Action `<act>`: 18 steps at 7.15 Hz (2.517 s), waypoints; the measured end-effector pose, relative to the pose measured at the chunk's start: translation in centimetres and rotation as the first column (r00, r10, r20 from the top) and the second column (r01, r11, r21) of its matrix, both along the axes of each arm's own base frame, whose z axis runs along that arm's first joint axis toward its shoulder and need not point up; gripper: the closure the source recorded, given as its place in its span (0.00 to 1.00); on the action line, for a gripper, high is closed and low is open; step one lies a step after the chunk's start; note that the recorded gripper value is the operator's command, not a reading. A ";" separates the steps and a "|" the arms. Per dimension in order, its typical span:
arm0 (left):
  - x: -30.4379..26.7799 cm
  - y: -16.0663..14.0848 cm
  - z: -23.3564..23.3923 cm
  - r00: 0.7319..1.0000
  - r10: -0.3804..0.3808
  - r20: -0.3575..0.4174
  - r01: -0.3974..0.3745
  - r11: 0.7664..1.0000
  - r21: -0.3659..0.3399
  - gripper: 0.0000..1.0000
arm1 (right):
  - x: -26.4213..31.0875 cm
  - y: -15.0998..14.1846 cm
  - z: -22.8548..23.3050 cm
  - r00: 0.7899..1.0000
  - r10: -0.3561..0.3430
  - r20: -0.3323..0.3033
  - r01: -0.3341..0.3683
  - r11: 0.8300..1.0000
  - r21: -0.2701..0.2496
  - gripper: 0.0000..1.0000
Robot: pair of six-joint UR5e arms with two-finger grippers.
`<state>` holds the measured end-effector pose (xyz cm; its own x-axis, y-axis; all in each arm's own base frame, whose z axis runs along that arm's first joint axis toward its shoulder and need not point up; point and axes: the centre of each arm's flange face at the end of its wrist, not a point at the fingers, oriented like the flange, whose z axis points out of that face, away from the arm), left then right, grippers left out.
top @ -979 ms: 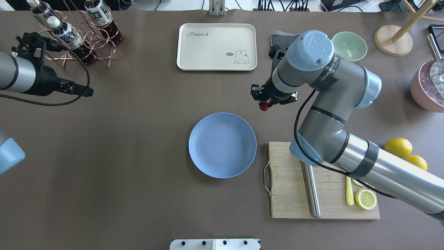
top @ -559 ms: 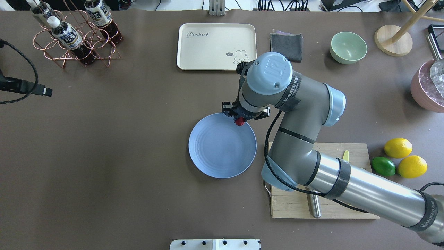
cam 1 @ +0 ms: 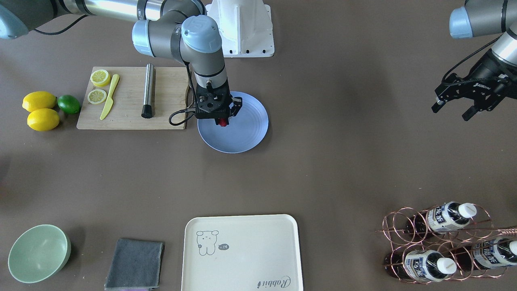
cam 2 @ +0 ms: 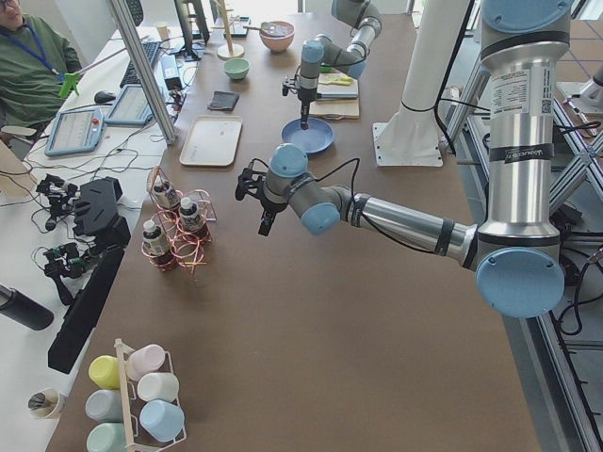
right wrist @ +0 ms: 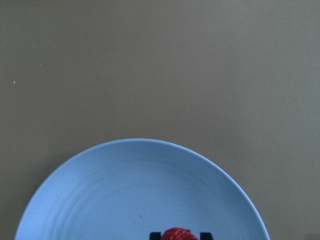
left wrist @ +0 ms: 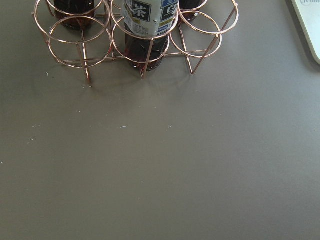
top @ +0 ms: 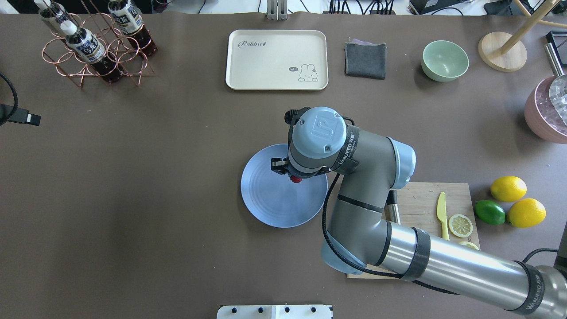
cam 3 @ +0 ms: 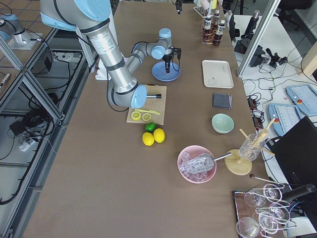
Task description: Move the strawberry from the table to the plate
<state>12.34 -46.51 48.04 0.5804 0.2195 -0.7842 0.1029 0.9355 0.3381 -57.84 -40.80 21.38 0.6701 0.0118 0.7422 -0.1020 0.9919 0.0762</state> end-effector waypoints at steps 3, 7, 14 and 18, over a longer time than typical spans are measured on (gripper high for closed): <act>-2.6 0.3 3.1 0.998 0.013 0.057 -0.015 0.999 0.032 0.02 | -2.7 1.5 0.8 1.000 -0.014 0.020 0.014 1.000 0.020 1.00; -3.0 0.6 4.8 0.997 0.014 0.070 -0.014 1.000 0.006 0.02 | -3.1 1.5 -0.2 0.999 -0.013 0.035 0.012 1.000 0.026 0.00; -12.2 1.9 10.8 0.972 0.053 0.231 -0.066 0.997 0.050 0.02 | 18.2 -7.5 6.3 0.997 -0.066 0.029 0.066 0.998 0.004 0.00; -17.2 1.7 11.8 0.951 0.088 0.297 -0.108 0.993 0.052 0.02 | 39.1 -10.9 21.0 0.983 -0.181 -0.035 0.183 0.980 0.071 0.00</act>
